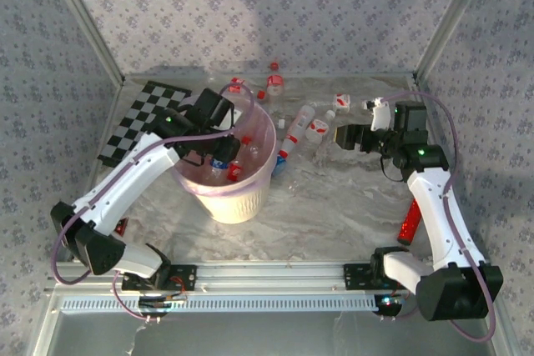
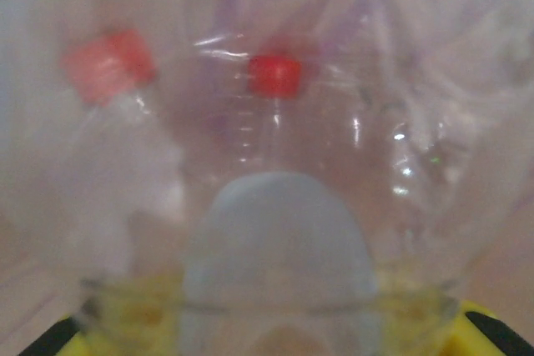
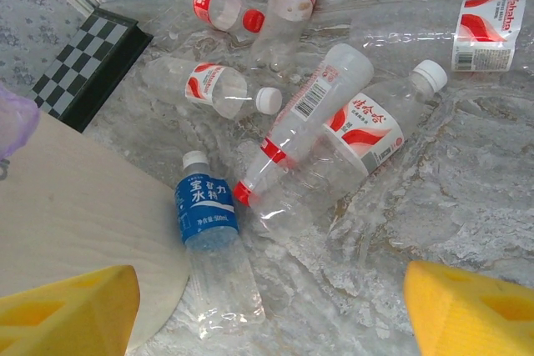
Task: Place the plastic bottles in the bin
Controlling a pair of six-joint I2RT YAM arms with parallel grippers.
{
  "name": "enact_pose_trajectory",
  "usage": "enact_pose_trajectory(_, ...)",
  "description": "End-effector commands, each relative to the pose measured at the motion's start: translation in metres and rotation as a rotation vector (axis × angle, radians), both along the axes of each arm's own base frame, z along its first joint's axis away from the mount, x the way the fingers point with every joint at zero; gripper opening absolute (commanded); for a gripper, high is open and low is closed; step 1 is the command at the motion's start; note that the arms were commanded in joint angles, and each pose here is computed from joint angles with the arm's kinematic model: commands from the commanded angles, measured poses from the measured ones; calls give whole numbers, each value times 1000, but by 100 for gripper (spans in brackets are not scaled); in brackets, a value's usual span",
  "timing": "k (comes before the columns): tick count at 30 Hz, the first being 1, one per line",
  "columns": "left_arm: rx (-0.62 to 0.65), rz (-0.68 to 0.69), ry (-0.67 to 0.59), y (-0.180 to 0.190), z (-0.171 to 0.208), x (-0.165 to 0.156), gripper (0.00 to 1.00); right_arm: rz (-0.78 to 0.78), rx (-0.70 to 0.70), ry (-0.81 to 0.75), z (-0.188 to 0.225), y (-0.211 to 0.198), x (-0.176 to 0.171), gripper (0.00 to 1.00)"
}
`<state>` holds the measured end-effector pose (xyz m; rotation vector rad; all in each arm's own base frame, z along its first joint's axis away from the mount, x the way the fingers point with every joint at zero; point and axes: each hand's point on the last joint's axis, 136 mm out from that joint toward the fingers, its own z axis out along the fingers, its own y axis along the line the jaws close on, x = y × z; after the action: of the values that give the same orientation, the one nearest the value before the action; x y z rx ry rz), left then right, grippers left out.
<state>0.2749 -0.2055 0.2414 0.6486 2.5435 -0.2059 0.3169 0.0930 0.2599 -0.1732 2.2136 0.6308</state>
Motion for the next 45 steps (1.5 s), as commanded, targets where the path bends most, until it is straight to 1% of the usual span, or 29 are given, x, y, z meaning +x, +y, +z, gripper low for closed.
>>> enact_pose_trajectory(1,-30,-13,19,-4,-11,-4,0,-34,7,8,2,-4,3,84)
enact_pose_trajectory(5,-7,-30,39,-5,-35,-3,0,-73,13,17,1,-9,9,84)
enact_pose_trajectory(9,41,-22,27,2,-50,0,0,-101,19,39,-4,-12,13,84)
enact_pose_trajectory(13,60,-26,61,0,-74,-1,0,-113,34,58,-8,-12,17,84)
enact_pose_trajectory(18,74,-21,93,-1,-99,0,0,-192,0,107,-24,-24,19,84)
enact_pose_trajectory(21,78,4,111,5,-110,0,0,-236,-20,148,-35,-32,19,84)
enact_pose_trajectory(24,53,53,136,14,-120,1,1,-274,-30,184,-45,-38,20,85)
enact_pose_trajectory(27,38,99,154,23,-124,-2,8,-282,-32,214,-54,-38,20,85)
enact_pose_trajectory(28,29,106,154,23,-123,-4,12,-280,-31,224,-58,-37,20,85)
enact_pose_trajectory(32,-9,96,135,22,-105,-7,37,-266,-19,259,-67,-32,23,86)
enact_pose_trajectory(37,-26,89,91,23,-72,-7,58,-233,-10,298,-77,-19,26,86)
enact_pose_trajectory(40,-65,81,52,19,-51,-4,69,-141,-28,314,-84,5,22,86)
enact_pose_trajectory(42,-84,68,32,16,-37,-3,72,-71,-66,336,-92,22,16,86)
enact_pose_trajectory(45,-100,44,6,12,-16,1,79,68,-122,405,-111,51,-1,83)
